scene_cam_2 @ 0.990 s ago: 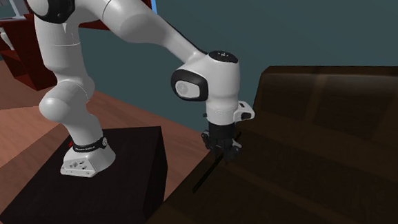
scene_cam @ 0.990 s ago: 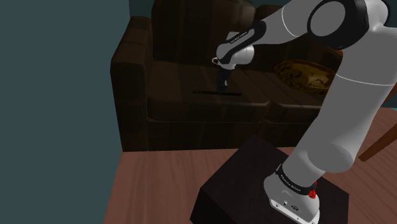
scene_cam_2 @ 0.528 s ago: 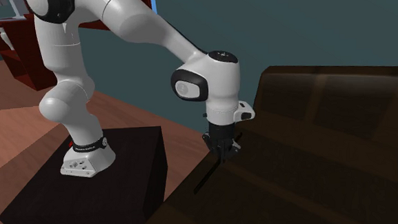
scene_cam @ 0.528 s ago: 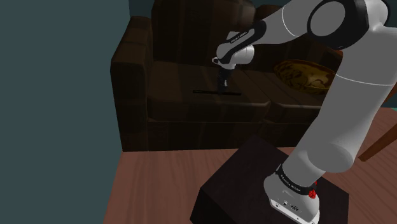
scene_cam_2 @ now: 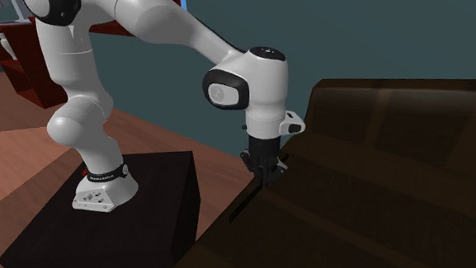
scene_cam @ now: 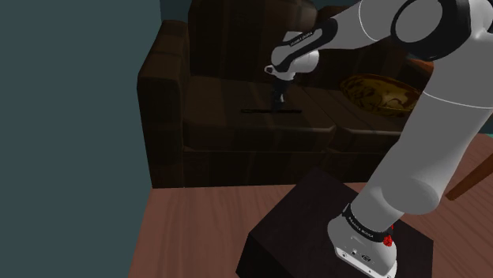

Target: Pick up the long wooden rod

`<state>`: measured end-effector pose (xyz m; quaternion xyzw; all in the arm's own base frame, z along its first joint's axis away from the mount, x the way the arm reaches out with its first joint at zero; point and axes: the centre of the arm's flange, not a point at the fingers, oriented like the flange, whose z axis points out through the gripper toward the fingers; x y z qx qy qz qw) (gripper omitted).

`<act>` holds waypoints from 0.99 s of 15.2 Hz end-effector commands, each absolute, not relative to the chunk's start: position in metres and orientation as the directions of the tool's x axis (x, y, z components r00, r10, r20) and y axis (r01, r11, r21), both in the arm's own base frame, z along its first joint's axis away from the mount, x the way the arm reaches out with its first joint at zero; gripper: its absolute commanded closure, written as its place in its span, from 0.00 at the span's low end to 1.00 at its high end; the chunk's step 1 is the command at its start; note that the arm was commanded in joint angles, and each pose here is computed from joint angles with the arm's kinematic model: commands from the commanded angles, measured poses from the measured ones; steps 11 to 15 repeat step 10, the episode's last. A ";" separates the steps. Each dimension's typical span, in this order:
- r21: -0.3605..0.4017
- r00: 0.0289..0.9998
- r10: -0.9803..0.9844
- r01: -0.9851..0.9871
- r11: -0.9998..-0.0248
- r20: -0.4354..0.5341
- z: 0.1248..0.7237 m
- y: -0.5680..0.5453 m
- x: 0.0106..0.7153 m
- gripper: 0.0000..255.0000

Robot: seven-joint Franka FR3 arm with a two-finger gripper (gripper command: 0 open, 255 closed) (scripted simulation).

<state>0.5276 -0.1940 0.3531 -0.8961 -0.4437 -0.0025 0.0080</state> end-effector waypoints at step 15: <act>-0.013 0.606 0.795 0.795 -0.606 0.011 0.402 -0.194 0.528 1.00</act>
